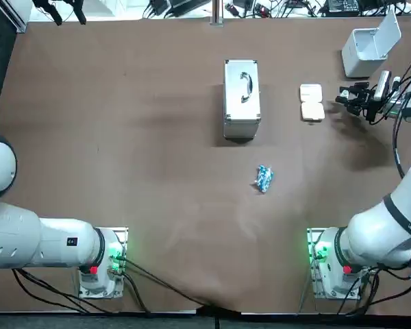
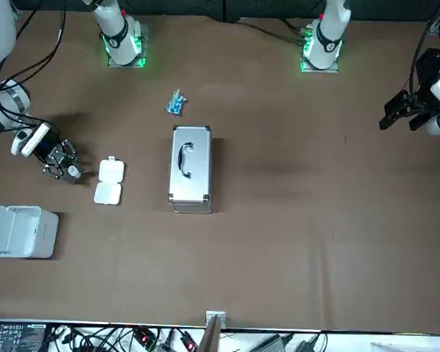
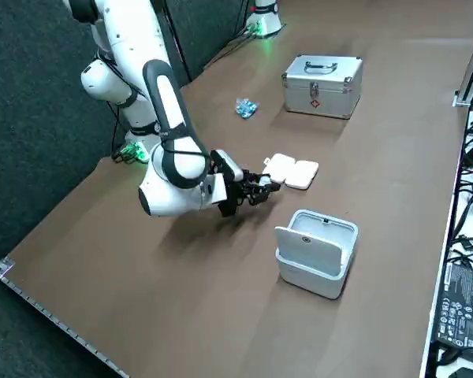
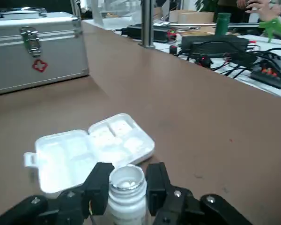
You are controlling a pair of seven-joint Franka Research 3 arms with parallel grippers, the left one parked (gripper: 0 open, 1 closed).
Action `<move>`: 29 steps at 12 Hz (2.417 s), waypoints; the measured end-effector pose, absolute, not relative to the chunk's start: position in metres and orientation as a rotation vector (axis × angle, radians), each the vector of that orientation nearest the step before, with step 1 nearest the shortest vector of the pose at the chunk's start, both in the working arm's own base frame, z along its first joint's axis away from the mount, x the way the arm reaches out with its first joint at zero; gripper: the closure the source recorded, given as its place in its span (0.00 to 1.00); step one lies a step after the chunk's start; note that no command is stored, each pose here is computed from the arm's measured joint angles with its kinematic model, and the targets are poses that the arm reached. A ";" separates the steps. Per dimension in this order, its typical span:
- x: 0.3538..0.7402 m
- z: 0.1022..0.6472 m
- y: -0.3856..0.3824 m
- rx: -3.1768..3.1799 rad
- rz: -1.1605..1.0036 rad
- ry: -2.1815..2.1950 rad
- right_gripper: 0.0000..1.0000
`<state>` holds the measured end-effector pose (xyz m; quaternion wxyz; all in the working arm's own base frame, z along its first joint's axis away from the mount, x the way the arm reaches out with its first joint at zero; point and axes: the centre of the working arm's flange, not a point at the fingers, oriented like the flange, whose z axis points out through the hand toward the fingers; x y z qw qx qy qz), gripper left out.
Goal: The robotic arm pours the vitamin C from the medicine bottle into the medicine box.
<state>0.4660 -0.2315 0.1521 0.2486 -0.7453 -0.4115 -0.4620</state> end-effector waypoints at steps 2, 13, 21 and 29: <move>0.474 0.143 -0.233 -2.017 -1.291 -1.087 0.58; 0.473 0.093 -0.228 -1.947 -1.289 -0.991 0.58; 0.473 0.096 -0.236 -1.954 -1.286 -0.989 0.00; 0.471 0.140 -0.264 -2.000 -1.184 -1.031 0.00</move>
